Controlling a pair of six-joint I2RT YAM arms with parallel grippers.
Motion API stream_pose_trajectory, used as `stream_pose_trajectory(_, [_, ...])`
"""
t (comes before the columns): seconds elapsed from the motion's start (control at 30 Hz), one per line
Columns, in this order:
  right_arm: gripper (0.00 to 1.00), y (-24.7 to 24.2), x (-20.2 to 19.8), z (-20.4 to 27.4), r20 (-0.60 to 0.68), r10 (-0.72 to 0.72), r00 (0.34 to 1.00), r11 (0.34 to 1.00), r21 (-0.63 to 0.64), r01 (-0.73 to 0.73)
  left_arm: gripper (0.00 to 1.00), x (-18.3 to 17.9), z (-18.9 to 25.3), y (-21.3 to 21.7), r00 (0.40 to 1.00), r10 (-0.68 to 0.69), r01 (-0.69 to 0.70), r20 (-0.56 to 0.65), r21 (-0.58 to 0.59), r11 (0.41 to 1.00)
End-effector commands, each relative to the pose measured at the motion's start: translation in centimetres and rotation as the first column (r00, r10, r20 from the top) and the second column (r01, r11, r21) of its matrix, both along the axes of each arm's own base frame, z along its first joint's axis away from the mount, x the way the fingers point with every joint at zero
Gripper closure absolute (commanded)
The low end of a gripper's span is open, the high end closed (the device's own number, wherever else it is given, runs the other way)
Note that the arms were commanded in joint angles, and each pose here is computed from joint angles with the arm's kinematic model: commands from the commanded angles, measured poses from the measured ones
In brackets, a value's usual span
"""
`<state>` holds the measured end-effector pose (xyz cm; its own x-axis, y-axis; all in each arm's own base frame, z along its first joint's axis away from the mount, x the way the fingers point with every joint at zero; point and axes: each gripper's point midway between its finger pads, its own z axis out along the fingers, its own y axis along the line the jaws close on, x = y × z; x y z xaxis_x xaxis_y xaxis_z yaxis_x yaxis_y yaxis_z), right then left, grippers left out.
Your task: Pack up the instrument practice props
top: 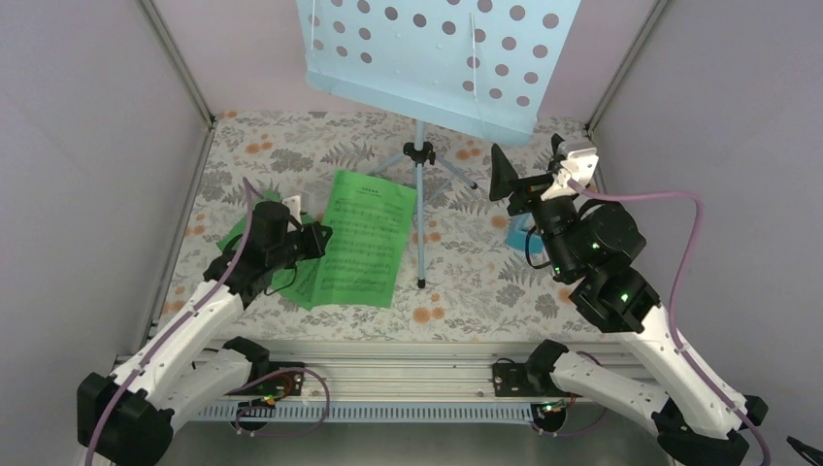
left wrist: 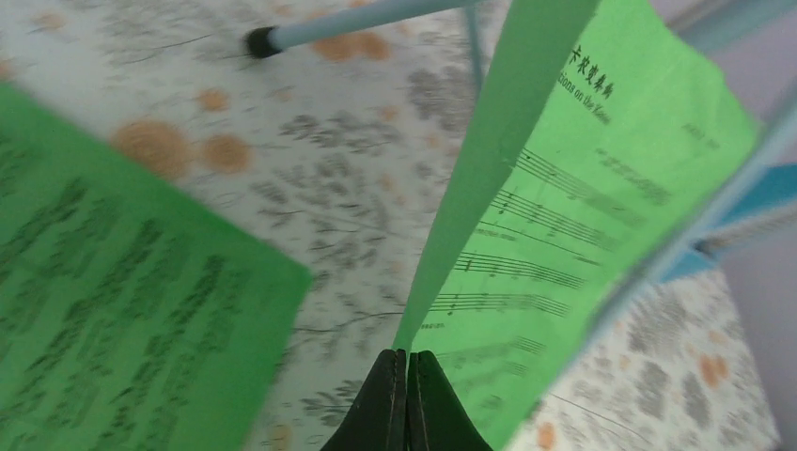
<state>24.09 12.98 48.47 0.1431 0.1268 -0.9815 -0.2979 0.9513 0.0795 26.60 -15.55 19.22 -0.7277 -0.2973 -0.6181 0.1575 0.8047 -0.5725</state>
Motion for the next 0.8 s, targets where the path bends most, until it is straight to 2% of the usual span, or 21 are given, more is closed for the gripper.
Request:
stream_pose_trajectory(0.0, [0.0, -1.2, 1.1, -1.3, -0.024, -0.101, 0.995, 0.995, 0.016, 0.101, 0.98, 1.2, -3.3, 3.4, 0.985, 0.166, -0.162, -0.057, 0.069, 0.984])
stream_pose_trajectory(0.23, [0.0, 0.3, 2.7, -4.1, -0.08, -0.12, 0.99, 0.991, -0.068, 0.114, 0.98, 1.0, -5.4, 8.3, 0.934, 0.35, -0.346, -0.07, 0.067, 0.936])
stream_pose_trajectory(0.4, [0.0, 1.7, 3.5, -5.2, -0.106, -0.091, 0.99, 0.992, -0.099, 0.081, 0.98, 1.3, -6.5, 9.2, 0.919, 0.379, -0.379, -0.106, 0.015, 0.925])
stream_pose_trajectory(0.7, [0.0, 2.9, 4.1, -6.6, -0.144, -0.061, 0.988, 0.993, -0.112, 0.045, 0.97, 1.8, -8.2, 11.0, 0.886, 0.446, -0.447, -0.127, 0.028, 0.894])
stream_pose_trajectory(0.77, [0.01, 3.2, 4.0, -7.0, -0.157, -0.044, 0.987, 0.994, -0.102, 0.028, 0.89, 1.8, -8.6, 11.1, 0.882, 0.451, -0.452, -0.132, 0.026, 0.892])
